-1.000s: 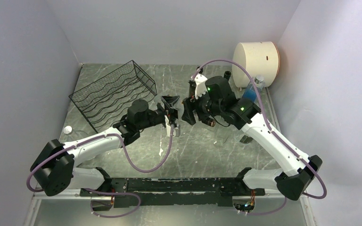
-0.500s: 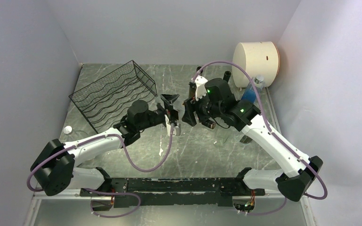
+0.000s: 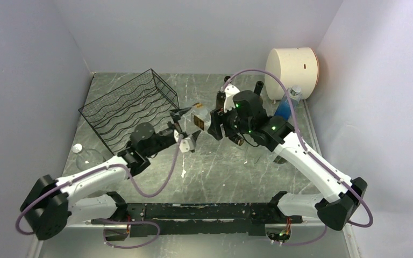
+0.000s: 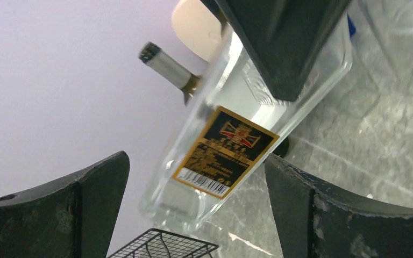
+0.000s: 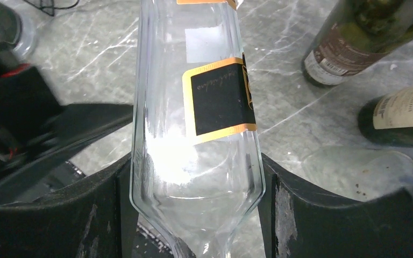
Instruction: Put the wine bottle on the wine rack
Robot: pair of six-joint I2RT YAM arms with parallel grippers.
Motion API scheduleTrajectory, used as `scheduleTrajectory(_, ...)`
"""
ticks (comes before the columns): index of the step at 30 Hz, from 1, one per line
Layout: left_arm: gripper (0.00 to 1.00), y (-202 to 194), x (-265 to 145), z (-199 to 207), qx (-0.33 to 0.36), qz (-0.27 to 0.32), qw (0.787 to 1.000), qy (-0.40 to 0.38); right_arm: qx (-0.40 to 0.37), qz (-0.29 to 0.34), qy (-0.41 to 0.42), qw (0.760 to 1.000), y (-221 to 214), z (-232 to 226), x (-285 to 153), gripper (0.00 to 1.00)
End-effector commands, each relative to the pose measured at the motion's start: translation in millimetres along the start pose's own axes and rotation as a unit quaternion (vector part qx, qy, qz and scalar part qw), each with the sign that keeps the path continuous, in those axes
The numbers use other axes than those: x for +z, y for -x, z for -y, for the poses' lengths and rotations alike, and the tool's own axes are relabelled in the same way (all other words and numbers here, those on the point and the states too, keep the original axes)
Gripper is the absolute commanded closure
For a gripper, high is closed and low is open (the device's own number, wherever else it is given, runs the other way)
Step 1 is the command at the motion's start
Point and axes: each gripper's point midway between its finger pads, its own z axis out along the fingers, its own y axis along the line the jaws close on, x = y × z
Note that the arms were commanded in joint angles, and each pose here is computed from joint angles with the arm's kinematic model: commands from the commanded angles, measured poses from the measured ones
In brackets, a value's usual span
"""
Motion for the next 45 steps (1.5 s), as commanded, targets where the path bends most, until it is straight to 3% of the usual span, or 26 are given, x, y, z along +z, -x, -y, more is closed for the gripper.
scheduleTrajectory(1,0.01,28,-23,-31,-0.147,0.037,0.984,0.090,-0.004,0.096,-0.004,0.995,45,0,10,1.00)
scheduleTrajectory(5,0.01,25,-45,-65,-0.322,0.009,0.926,0.198,-0.008,0.097,0.007,0.995,40,-1,28,1.00)
scheduleTrajectory(10,0.01,34,-70,-98,-0.471,-0.045,0.838,0.272,-0.012,0.094,0.033,0.995,25,-8,50,1.00)
scheduleTrajectory(14,0.01,42,-78,-107,-0.527,-0.091,0.797,0.279,-0.014,0.096,0.049,0.994,16,-13,70,1.00)
scheduleTrajectory(17,0.01,51,-75,-109,-0.554,-0.130,0.780,0.261,-0.012,0.103,0.053,0.993,14,-17,86,1.00)
scheduleTrajectory(22,0.01,63,-69,-119,-0.555,-0.161,0.779,0.245,0.001,0.130,0.072,0.989,16,-34,113,1.00)
scheduleTrajectory(32,0.01,66,-80,-125,-0.543,-0.138,0.787,0.259,0.036,0.152,0.061,0.986,22,-45,168,1.00)
scheduleTrajectory(38,0.01,63,-83,-131,-0.515,-0.158,0.800,0.265,0.051,0.163,0.053,0.984,30,-45,194,1.00)
scheduleTrajectory(45,0.01,61,-82,-135,-0.502,-0.174,0.804,0.266,0.054,0.182,0.054,0.980,39,-47,198,1.00)
